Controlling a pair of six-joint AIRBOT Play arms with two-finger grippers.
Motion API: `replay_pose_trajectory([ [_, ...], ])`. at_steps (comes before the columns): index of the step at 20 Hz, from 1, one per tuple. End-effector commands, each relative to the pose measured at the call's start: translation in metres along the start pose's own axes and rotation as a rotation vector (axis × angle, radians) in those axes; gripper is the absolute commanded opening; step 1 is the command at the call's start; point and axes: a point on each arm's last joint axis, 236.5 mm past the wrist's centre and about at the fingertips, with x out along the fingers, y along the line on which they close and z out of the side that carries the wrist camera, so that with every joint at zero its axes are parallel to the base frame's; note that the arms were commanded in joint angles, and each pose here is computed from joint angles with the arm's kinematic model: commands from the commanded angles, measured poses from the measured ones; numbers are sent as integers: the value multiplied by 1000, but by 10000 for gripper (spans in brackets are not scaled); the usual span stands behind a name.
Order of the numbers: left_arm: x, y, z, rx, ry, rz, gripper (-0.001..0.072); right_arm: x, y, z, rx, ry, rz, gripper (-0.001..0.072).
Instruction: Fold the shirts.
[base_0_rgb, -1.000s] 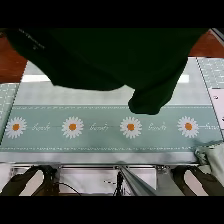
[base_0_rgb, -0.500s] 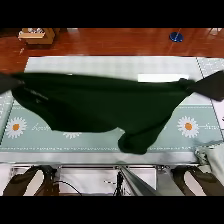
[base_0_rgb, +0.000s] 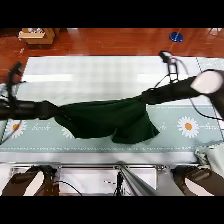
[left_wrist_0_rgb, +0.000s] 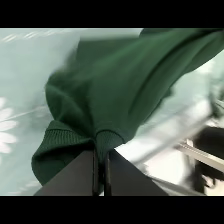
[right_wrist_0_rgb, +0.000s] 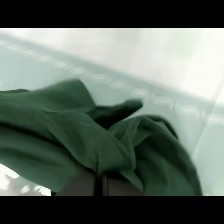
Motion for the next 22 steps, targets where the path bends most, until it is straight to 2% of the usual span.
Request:
replay_pose_trajectory([
  [1,47,59,-21,-95,3,81,30,67,-19,4,14,30,-46,30],
  [3,61,74,-31,-143,30,93,29,92,-22,-8,58,95,-26,46],
  [4,64,78,-34,-154,40,96,29,97,-21,-10,64,106,-16,162],
  [5,66,80,-33,-159,44,97,29,97,-20,-9,50,101,-13,237],
  [6,67,82,-32,-149,41,101,29,92,-19,-5,16,89,-11,275],
  [8,67,83,-29,-142,29,106,30,68,-19,10,-50,57,-22,281],
  [9,67,84,-29,-143,27,107,30,47,-26,21,-76,33,-44,410],
  [10,67,84,-29,-142,28,107,30,23,-39,31,-92,10,-84,574],
  [11,67,84,-29,-142,28,107,30,-2,-58,38,-95,-10,-143,610],
  [14,67,84,-29,-114,29,107,30,-73,-155,21,-11,28,-400,593],
  [16,67,84,-29,-113,29,107,30,-100,-206,-20,87,153,-475,578],
  [18,67,84,-29,-113,29,107,30,-97,-230,-51,248,171,-404,577],
  [22,67,84,-29,-113,29,107,30,-54,-219,-106,463,181,-104,583],
])
